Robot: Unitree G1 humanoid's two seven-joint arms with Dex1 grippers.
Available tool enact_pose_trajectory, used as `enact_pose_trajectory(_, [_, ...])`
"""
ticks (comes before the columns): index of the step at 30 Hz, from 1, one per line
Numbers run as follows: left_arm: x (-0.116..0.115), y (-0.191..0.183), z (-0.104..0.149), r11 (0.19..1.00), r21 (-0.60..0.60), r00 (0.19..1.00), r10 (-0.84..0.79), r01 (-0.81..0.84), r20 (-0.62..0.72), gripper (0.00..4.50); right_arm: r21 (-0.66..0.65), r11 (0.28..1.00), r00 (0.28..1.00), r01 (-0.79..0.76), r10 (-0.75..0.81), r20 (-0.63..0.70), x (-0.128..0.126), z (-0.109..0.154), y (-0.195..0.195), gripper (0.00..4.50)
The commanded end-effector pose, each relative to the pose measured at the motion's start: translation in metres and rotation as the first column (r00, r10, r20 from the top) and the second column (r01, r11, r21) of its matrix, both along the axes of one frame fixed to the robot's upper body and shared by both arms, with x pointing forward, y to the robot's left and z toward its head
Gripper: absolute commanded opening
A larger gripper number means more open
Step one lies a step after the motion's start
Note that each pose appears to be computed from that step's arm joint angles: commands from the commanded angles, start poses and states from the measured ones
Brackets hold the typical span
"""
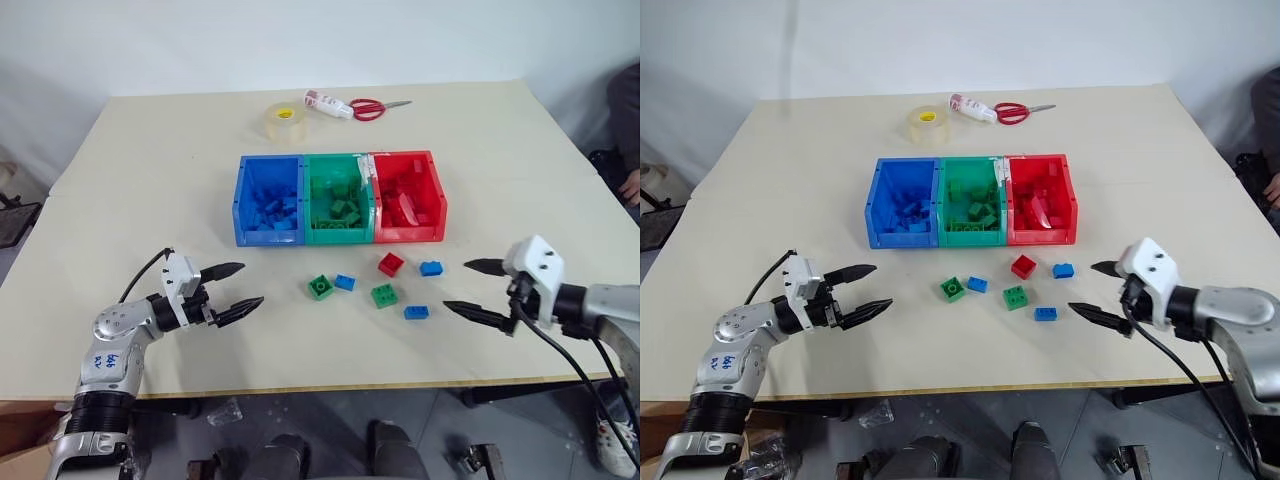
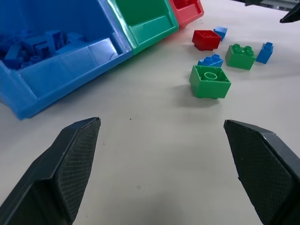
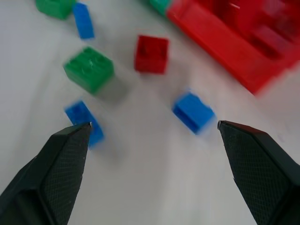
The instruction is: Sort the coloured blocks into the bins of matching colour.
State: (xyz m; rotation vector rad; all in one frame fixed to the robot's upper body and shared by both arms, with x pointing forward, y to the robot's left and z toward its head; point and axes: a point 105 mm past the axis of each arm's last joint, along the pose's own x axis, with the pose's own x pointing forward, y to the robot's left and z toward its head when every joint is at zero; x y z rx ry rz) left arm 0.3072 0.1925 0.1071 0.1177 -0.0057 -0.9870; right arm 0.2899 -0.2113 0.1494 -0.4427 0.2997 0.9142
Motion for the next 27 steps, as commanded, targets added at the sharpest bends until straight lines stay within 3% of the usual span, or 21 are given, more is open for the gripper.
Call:
enact_pose_trajectory(1, [-0.006, 0.001, 0.009, 1.0, -0.014, 0.999, 0.02, -0.019, 0.049, 4.49, -0.013, 0.991, 0.988, -0.134, 0.133, -0.079, -0.007, -0.012, 0.023, 4.5])
enact_pose_trajectory(10, [-0.016, 0.0, 0.004, 0.999, -0.023, 0.998, 0.046, -0.045, 0.043, 4.49, -0.066, 0.969, 0.964, -0.238, 0.227, -0.134, 0.001, -0.033, 0.04, 4.5])
enact_pose_trajectory(22, [-0.017, -0.004, 0.001, 0.998, -0.035, 0.998, 0.045, -0.044, 0.036, 4.5, -0.022, 0.972, 0.97, -0.232, 0.23, -0.08, 0.001, -0.018, 0.047, 0.45])
enact_pose_trajectory(27, [-0.015, -0.005, 0.002, 0.999, -0.037, 0.999, 0.035, -0.034, 0.037, 4.5, 0.049, 0.972, 0.973, -0.231, 0.23, 0.019, 0.008, 0.01, 0.064, 0.47])
